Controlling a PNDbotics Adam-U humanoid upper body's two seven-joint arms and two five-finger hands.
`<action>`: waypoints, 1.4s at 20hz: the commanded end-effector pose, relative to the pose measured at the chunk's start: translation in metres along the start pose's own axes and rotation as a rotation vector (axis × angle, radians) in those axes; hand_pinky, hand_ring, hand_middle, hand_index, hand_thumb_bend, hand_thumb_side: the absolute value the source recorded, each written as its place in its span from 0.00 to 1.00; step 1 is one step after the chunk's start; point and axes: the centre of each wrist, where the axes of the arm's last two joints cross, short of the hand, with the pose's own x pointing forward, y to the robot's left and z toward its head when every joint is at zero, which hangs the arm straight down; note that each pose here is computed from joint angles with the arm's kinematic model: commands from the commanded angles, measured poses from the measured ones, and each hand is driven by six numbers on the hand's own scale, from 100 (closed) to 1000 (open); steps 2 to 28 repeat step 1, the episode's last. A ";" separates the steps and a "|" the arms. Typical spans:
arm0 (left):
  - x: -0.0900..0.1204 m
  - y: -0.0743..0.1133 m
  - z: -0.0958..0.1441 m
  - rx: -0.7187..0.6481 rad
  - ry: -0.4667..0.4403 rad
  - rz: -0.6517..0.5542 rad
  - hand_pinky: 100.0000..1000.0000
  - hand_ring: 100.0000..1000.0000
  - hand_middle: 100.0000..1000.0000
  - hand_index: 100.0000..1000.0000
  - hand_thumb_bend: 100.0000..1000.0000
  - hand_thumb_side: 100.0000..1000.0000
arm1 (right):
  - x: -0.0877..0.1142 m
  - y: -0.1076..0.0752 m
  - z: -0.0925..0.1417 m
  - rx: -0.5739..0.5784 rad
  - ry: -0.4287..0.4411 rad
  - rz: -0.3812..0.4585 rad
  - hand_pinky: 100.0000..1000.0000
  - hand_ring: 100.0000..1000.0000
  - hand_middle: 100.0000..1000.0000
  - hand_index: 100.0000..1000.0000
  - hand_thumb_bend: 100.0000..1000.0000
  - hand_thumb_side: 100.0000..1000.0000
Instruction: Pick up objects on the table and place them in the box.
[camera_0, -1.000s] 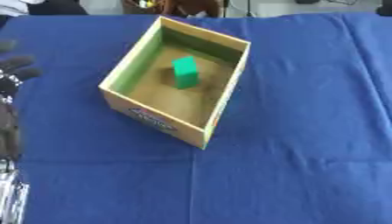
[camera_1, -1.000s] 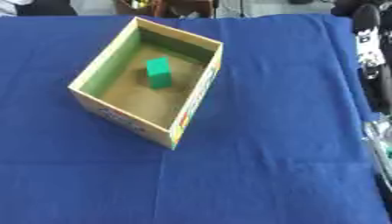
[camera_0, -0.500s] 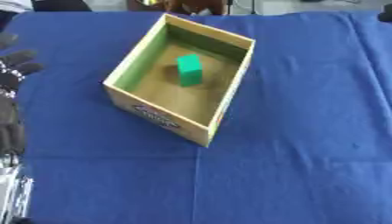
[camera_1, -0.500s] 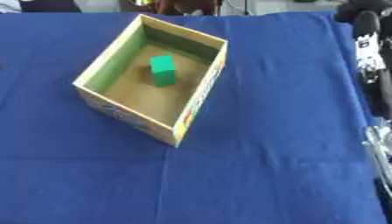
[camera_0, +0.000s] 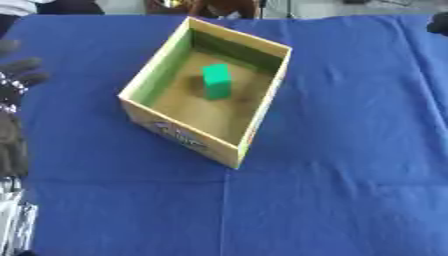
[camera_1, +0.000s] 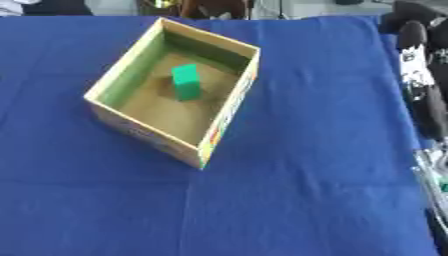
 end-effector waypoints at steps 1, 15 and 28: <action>0.007 0.002 -0.005 0.001 -0.034 -0.011 0.64 0.65 0.69 0.83 0.00 1.00 | 0.005 -0.003 -0.002 -0.003 -0.014 0.009 0.86 0.71 0.66 0.82 0.00 0.83; 0.007 0.002 -0.005 0.001 -0.034 -0.011 0.64 0.65 0.69 0.83 0.00 1.00 | 0.005 -0.003 -0.002 -0.003 -0.014 0.009 0.86 0.71 0.66 0.82 0.00 0.83; 0.007 0.002 -0.005 0.001 -0.034 -0.011 0.64 0.65 0.69 0.83 0.00 1.00 | 0.005 -0.003 -0.002 -0.003 -0.014 0.009 0.86 0.71 0.66 0.82 0.00 0.83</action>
